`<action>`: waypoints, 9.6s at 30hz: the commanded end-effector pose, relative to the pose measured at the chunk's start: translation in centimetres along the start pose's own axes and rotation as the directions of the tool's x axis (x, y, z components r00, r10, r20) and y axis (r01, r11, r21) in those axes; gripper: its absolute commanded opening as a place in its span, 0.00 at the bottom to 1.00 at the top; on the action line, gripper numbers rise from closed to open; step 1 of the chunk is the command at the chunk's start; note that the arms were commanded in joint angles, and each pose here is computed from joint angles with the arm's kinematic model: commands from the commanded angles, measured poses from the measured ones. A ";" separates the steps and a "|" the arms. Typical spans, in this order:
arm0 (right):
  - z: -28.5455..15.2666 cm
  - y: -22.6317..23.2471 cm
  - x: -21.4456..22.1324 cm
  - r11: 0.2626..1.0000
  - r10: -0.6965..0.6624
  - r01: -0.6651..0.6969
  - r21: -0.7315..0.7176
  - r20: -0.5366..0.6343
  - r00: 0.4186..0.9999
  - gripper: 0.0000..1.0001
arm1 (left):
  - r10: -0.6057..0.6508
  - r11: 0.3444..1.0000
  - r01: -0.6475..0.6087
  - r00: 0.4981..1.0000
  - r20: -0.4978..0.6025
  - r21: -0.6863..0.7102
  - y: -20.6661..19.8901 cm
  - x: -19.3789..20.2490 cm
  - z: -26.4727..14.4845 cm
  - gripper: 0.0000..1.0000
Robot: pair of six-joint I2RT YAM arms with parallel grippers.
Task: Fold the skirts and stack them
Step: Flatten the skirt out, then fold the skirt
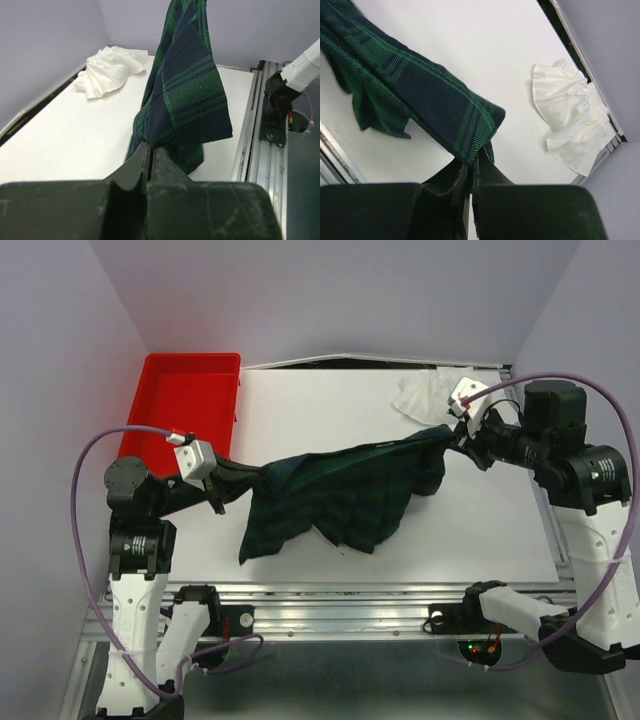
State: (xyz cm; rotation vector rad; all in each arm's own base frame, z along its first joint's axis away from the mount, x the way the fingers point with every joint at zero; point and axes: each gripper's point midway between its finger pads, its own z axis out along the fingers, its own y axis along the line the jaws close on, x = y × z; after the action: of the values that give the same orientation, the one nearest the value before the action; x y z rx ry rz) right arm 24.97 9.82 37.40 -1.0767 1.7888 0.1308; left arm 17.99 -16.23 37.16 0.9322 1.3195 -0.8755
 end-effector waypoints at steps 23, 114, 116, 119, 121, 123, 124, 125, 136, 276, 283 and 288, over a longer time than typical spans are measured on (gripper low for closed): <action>29.1 -14.2 15.4 0.967 0.235 -0.149 0.208 -0.496 0.836 0.99 | -0.369 0.771 0.242 0.924 -0.103 -0.589 29.4 8.5 7.0 0.82; 17.0 7.9 30.5 0.697 0.610 -0.662 0.274 -0.711 0.348 0.49 | -0.555 0.790 0.268 0.694 -0.458 -0.551 14.5 27.6 11.7 0.61; 17.2 8.0 30.8 0.698 0.610 -0.662 0.275 -0.713 0.346 0.35 | -0.556 0.790 0.270 0.693 -0.459 -0.550 14.5 27.7 11.7 0.61; 17.5 7.8 29.6 0.683 0.617 -0.686 0.251 -0.701 0.357 0.07 | -0.583 0.773 0.290 0.677 -0.449 -0.565 14.3 28.1 11.8 0.61; 17.1 7.4 28.2 0.675 0.624 -0.697 0.242 -0.690 0.366 0.01 | -0.587 0.769 0.288 0.672 -0.452 -0.571 14.3 28.5 11.6 0.61; 16.9 6.3 26.6 0.681 0.628 -0.697 0.225 -0.668 0.399 0.01 | -0.590 0.768 0.288 0.665 -0.457 -0.572 14.2 28.8 11.5 0.61; 16.8 6.1 26.0 0.681 0.629 -0.699 0.218 -0.662 0.408 0.01 | -0.592 0.767 0.287 0.663 -0.458 -0.575 14.3 29.0 11.5 0.61; 16.2 5.9 25.2 0.687 0.627 -0.696 0.209 -0.655 0.422 0.01 | -0.594 0.765 0.286 0.660 -0.460 -0.577 14.2 29.2 11.4 0.61; 14.4 10.0 14.0 0.395 0.683 -0.898 -0.194 -0.591 0.428 0.01 | -0.604 0.760 0.277 0.636 -0.480 -0.589 14.4 30.0 11.2 0.60; 20.2 12.8 23.8 0.948 -0.234 0.129 -0.291 -0.360 0.903 0.41 | 0.309 0.948 -0.209 0.421 -0.853 0.241 -4.8 33.7 8.1 0.78; 20.5 12.2 23.5 0.950 -0.246 0.150 -0.274 -0.360 0.900 0.20 | 0.259 0.932 -0.334 0.345 -0.902 0.140 -1.5 34.7 5.8 0.37; 21.0 12.3 22.7 0.948 -0.239 0.143 -0.286 -0.336 0.911 0.01 | 0.238 0.937 -0.331 0.381 -0.893 0.109 -1.1 32.0 3.9 0.00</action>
State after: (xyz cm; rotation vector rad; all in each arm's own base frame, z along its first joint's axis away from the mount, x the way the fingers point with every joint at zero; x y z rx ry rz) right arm 26.30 12.87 2.97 -1.5645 2.0996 0.0493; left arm 20.83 -22.56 3.02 1.6648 1.9763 0.0288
